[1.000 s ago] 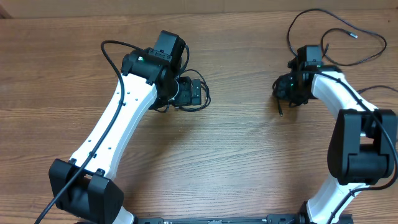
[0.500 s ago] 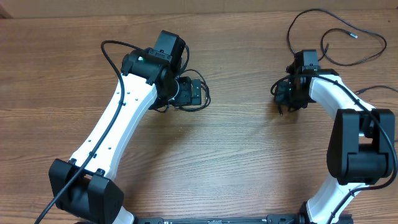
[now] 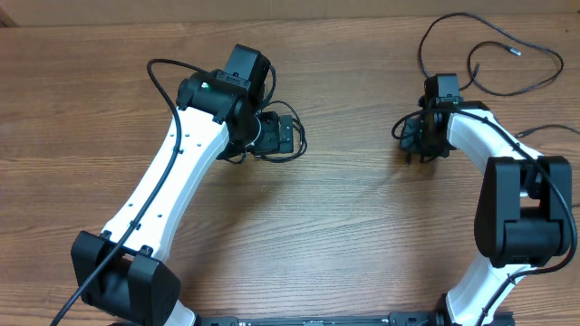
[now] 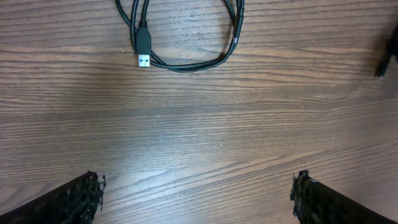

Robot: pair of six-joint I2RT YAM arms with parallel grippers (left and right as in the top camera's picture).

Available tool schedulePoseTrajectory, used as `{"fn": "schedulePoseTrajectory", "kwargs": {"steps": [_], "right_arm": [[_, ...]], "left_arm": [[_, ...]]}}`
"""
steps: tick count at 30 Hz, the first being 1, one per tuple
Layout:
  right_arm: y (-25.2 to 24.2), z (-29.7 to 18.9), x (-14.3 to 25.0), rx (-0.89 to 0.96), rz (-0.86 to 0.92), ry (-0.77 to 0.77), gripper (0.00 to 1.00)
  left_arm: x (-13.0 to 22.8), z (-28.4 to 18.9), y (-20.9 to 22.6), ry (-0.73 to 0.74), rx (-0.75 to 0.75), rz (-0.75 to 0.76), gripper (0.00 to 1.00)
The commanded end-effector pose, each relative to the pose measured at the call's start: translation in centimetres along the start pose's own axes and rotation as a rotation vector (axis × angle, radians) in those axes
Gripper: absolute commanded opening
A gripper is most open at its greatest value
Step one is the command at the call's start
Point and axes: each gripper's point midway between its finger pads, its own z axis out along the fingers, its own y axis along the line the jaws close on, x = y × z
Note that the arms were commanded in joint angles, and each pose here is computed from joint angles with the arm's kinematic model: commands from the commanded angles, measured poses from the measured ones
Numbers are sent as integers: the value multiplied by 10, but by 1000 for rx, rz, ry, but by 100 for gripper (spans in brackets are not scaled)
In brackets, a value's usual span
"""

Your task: Untangle cables

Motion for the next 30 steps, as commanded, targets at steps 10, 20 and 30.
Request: {"fn": "schedulePoseTrajectory", "kwargs": {"steps": [10,20,30], "right_arm": [[-18,-60,-64,170,24,-123,4],[-26,-59,-51,187,29,-66,17],[-104,-60,-80,92,407,-138,53]], "left_arm": [[4,2,0,22,-1,-10,100],[5,2,0,27,-4,-11,99],[5,2,1,28,-5,-4,100]]}}
